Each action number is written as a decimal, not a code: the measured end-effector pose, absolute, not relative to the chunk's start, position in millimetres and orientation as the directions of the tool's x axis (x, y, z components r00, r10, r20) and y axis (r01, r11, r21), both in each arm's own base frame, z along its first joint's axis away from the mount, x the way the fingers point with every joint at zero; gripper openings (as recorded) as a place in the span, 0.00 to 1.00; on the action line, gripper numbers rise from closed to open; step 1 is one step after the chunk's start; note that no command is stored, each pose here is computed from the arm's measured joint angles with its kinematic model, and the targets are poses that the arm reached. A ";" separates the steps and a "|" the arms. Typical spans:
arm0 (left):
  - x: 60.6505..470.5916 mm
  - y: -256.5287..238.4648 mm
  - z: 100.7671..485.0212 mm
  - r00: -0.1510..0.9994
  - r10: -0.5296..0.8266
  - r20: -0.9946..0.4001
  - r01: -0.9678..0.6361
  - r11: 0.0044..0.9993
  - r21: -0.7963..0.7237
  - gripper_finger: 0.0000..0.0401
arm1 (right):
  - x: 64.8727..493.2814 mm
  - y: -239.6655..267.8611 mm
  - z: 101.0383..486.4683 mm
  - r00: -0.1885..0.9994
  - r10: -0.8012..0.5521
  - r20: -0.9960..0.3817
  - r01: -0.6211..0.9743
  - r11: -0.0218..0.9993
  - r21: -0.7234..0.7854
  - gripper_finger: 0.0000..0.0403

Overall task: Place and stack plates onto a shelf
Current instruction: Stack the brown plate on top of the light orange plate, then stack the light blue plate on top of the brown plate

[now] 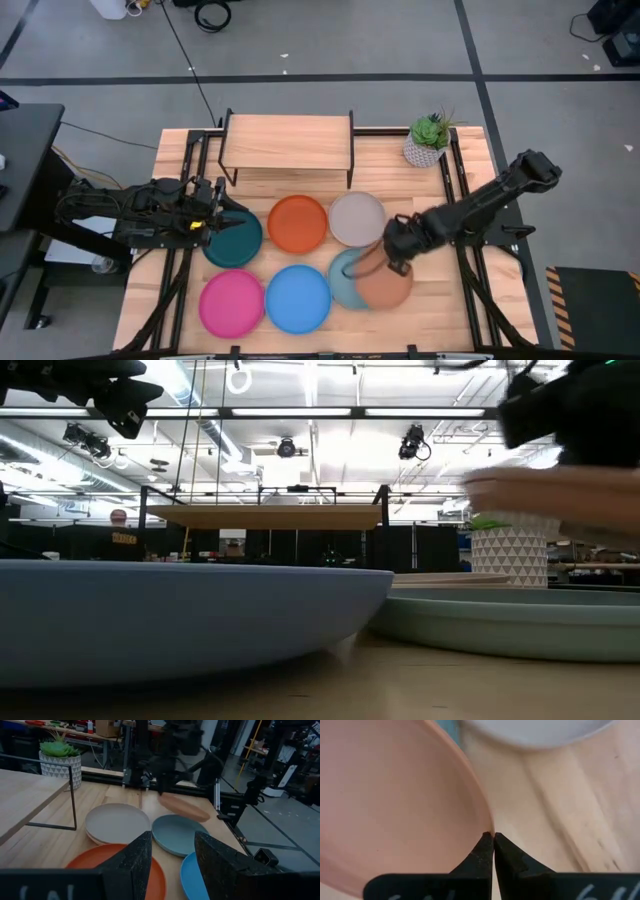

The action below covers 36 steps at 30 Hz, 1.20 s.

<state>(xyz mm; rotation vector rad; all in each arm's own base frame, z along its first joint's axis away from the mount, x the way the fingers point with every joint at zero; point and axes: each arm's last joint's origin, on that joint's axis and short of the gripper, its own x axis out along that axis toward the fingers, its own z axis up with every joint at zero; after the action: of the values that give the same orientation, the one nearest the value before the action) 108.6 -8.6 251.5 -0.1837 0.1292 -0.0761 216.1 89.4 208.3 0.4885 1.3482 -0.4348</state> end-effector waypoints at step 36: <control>108.7 -8.1 251.3 0.990 -0.068 -0.123 0.044 0.981 -0.190 0.39 | 257.2 -66.5 216.7 0.186 -0.087 -0.979 0.691 0.720 0.068 0.33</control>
<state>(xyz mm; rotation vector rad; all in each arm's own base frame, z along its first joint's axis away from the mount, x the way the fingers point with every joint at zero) 108.7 -8.1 251.3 -0.1878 0.1292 -0.0569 257.2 -66.5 216.7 0.5757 1.2771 -0.5915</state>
